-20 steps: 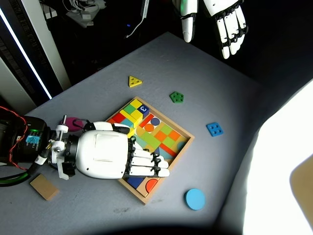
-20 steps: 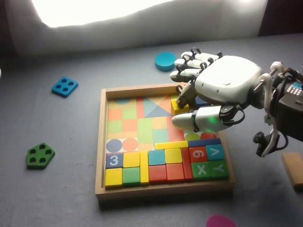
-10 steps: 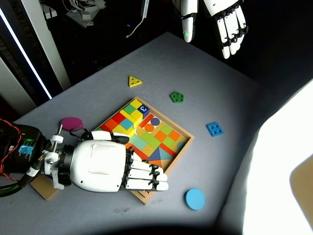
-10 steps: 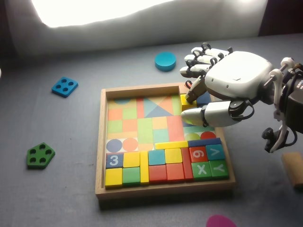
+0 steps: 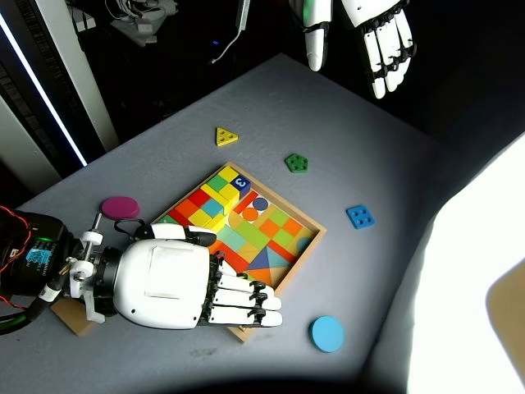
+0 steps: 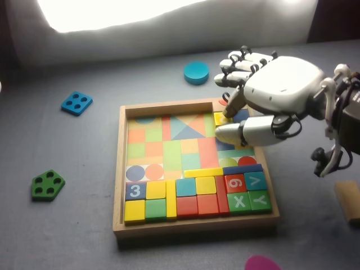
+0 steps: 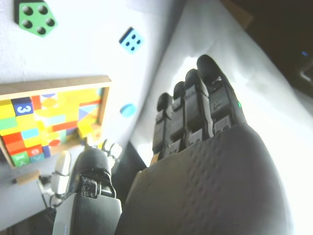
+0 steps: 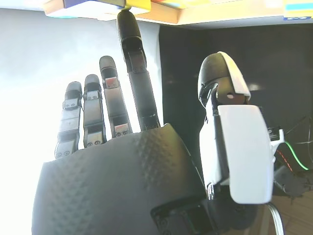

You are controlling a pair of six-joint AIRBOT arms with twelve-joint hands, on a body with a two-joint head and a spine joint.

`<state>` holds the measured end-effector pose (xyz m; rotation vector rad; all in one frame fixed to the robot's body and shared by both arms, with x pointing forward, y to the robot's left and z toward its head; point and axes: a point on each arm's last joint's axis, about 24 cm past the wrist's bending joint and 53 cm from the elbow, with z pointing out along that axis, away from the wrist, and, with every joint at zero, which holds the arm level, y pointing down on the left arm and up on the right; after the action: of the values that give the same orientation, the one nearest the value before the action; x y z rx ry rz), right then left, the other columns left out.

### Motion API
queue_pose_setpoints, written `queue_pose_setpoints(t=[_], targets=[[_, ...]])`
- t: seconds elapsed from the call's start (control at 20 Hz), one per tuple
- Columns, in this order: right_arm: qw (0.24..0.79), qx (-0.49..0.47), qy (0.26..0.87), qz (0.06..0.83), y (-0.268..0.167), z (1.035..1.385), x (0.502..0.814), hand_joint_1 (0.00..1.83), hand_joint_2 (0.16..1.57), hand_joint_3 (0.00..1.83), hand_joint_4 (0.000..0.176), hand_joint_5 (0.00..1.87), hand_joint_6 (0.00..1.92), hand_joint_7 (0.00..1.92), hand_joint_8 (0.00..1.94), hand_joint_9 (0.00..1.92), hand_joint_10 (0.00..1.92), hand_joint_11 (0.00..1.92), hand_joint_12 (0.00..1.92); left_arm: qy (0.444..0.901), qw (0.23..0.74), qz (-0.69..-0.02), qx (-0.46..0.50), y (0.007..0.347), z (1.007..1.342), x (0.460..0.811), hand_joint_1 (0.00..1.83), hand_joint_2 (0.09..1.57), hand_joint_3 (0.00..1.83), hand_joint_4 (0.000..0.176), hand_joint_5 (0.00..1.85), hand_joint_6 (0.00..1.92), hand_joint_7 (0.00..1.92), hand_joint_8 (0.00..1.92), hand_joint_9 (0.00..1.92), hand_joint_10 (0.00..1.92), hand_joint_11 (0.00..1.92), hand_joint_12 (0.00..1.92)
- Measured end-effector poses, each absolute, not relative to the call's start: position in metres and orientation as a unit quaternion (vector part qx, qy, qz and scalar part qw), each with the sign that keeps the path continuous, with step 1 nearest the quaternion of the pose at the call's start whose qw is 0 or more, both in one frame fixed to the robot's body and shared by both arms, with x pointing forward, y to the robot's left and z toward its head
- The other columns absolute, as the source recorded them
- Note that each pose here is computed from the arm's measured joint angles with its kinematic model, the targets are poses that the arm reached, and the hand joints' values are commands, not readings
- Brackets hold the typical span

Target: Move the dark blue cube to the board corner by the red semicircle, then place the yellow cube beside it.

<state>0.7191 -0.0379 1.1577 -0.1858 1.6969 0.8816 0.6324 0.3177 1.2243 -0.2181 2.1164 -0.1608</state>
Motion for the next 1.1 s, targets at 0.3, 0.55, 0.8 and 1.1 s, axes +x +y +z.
queue_pose_setpoints(t=[0.3, 0.55, 0.8, 1.1], targets=[[0.595, -0.059, 0.691, 0.406, -0.034, 1.204, 0.727, 0.00, 1.21, 0.00, 0.000, 0.86, 0.01, 0.25, 0.00, 0.04, 0.00, 0.00, 0.00, 0.868, 0.483, -0.066, -0.089, 0.317, 1.224, 0.632, 0.00, 1.25, 0.00, 0.012, 0.13, 0.00, 0.11, 0.00, 0.13, 0.00, 0.00, 0.58], [0.619, -0.027, 0.667, 0.414, -0.082, 1.255, 0.721, 0.00, 1.21, 0.00, 0.000, 0.86, 0.01, 0.26, 0.01, 0.06, 0.01, 0.00, 0.00, 0.869, 0.482, -0.065, -0.090, 0.318, 1.224, 0.632, 0.00, 1.23, 0.00, 0.015, 0.12, 0.00, 0.12, 0.00, 0.14, 0.00, 0.00, 0.61], [0.604, -0.032, 0.687, 0.402, -0.107, 1.267, 0.683, 0.00, 1.21, 0.00, 0.000, 0.86, 0.00, 0.27, 0.01, 0.07, 0.01, 0.00, 0.00, 0.869, 0.482, -0.067, -0.090, 0.317, 1.224, 0.632, 0.00, 1.24, 0.00, 0.017, 0.12, 0.00, 0.12, 0.00, 0.14, 0.00, 0.00, 0.64], [0.611, -0.048, 0.679, 0.405, -0.108, 1.282, 0.653, 0.03, 1.20, 0.00, 0.000, 0.78, 0.00, 0.54, 0.04, 0.43, 0.09, 0.00, 1.02, 0.867, 0.484, -0.071, -0.092, 0.316, 1.226, 0.633, 0.00, 1.23, 0.00, 0.008, 0.24, 0.03, 0.28, 0.03, 0.30, 0.03, 0.00, 0.97]])
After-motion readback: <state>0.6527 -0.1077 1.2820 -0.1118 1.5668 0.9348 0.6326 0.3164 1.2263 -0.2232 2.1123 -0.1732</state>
